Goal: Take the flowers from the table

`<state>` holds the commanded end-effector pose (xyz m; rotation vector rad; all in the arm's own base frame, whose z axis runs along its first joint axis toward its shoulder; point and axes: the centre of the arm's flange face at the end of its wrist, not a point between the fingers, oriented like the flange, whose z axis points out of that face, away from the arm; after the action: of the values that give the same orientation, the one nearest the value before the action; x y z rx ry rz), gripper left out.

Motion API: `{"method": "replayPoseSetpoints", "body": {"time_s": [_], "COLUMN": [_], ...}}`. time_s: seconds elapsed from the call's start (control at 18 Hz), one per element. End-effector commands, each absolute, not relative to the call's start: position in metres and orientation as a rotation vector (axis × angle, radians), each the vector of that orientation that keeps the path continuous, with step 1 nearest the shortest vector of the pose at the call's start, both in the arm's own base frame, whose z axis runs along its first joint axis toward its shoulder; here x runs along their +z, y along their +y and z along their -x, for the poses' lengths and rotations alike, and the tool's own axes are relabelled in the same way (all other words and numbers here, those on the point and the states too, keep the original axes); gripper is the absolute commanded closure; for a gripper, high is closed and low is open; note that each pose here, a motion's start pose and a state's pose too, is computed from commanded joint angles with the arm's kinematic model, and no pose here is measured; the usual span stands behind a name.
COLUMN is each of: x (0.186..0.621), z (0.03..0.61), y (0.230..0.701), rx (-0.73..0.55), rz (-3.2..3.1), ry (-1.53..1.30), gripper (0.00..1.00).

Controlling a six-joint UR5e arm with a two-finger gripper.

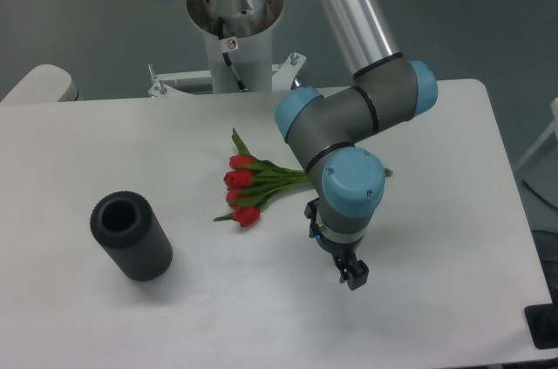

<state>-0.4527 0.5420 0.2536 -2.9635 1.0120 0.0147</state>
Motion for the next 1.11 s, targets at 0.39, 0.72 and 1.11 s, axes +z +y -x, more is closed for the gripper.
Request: {"method": "replayPoseSetpoints", "body": {"time_s": [0.39, 0.72, 1.11], "x": [0.254, 0.26, 0.254], "z": [0.452, 0.45, 0.416], "y": [0.541, 0.537, 0.499], "rx": [0.018, 0.015, -0.095], "rz": [2.964, 2.961, 2.859], "ry": [1.014, 1.019, 1.158], "gripper": [0.0, 0.0, 0.0]}}
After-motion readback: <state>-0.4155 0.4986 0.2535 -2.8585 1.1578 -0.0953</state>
